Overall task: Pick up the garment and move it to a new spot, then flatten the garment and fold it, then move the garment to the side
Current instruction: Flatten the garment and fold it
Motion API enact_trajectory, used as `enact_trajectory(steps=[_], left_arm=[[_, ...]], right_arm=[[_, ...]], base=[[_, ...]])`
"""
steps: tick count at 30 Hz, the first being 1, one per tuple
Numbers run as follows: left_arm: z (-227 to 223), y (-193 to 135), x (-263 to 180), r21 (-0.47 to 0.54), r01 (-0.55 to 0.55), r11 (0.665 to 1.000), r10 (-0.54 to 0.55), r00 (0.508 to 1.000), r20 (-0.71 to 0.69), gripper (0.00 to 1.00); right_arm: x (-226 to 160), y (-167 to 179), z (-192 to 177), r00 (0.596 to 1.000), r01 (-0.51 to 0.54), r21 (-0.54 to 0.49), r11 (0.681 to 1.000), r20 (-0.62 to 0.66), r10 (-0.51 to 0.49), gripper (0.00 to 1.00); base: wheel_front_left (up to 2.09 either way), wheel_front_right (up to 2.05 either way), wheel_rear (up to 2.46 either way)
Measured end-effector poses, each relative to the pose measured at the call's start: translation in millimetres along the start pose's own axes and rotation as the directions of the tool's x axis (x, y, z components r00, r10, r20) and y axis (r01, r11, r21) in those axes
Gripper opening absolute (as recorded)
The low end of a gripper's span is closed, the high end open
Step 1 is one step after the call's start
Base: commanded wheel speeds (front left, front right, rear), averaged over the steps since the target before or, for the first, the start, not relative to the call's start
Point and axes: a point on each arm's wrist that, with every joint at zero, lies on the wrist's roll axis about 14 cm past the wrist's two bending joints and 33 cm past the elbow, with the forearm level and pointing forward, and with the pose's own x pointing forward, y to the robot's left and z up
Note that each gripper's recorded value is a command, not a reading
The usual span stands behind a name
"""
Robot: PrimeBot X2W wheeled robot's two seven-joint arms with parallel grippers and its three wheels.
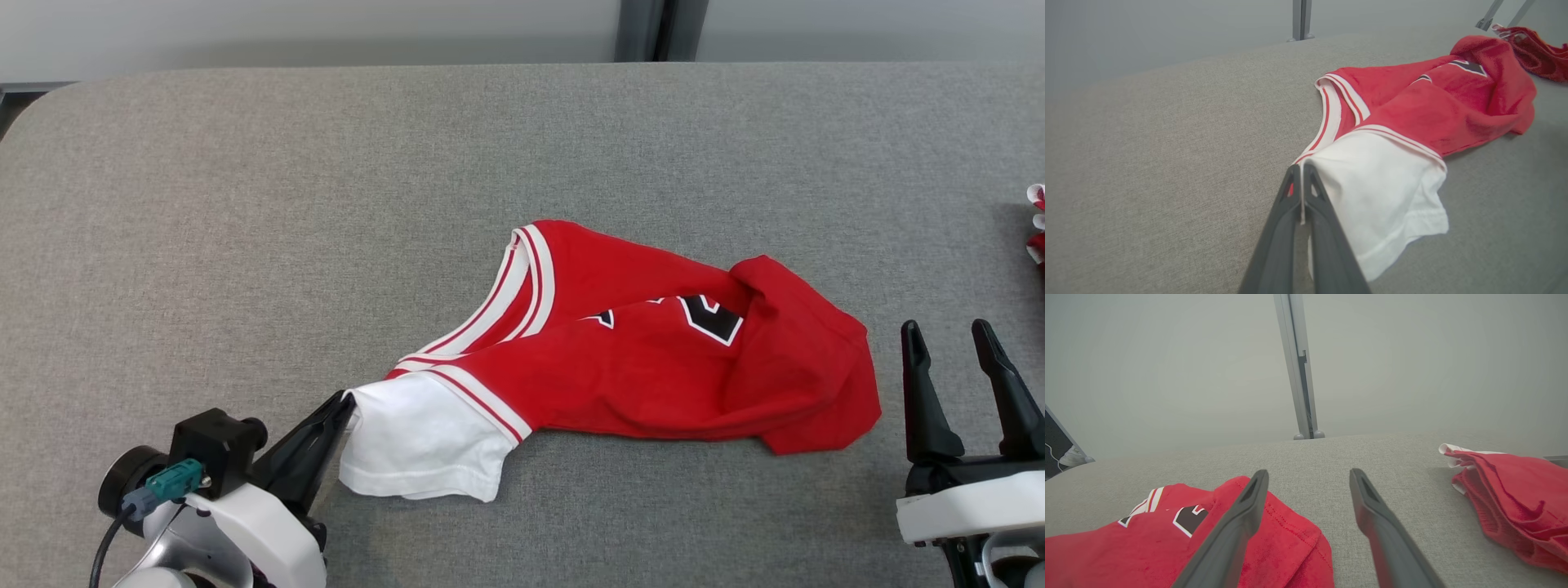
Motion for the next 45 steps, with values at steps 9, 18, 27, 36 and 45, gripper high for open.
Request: enact_trajectory(steps=[9,18,27,36,45], left_arm=[[-8,8,6,-0.168,-0.045,0.985,0.053,0.998,0.043,1.00],[39,41,-1,-0.285,-0.140,0.948,0.234,0.914,0.330,1.00],[74,77,-25,-0.244,-0.271,0.931,0.356,0.817,0.454,1.00],[57,64,-41,-0.228,-0.274,0.934,0.350,0.829,0.437,1.00],[51,59,-49,-0.231,-0.265,0.936,0.343,0.833,0.434,1.00]], right_arm=[[1,-2,0,1.000,0.004,-0.002,1.000,-0.003,-0.004,1.00],[2,-2,9,1.000,0.006,-0.012,1.000,0.023,-0.005,1.00],[1,3,19,0.999,-0.009,-0.033,0.999,0.044,0.010,1.00],[-9,4,22,0.999,-0.012,-0.042,0.999,0.044,0.013,1.00],[-15,8,27,0.998,-0.021,-0.043,0.999,0.050,0.023,1.00]], base=[[0.00,0.00,0.00],[0.00,0.00,0.00],[0.00,0.00,0.00],[0.00,0.00,0.00],[0.00,0.00,0.00]])
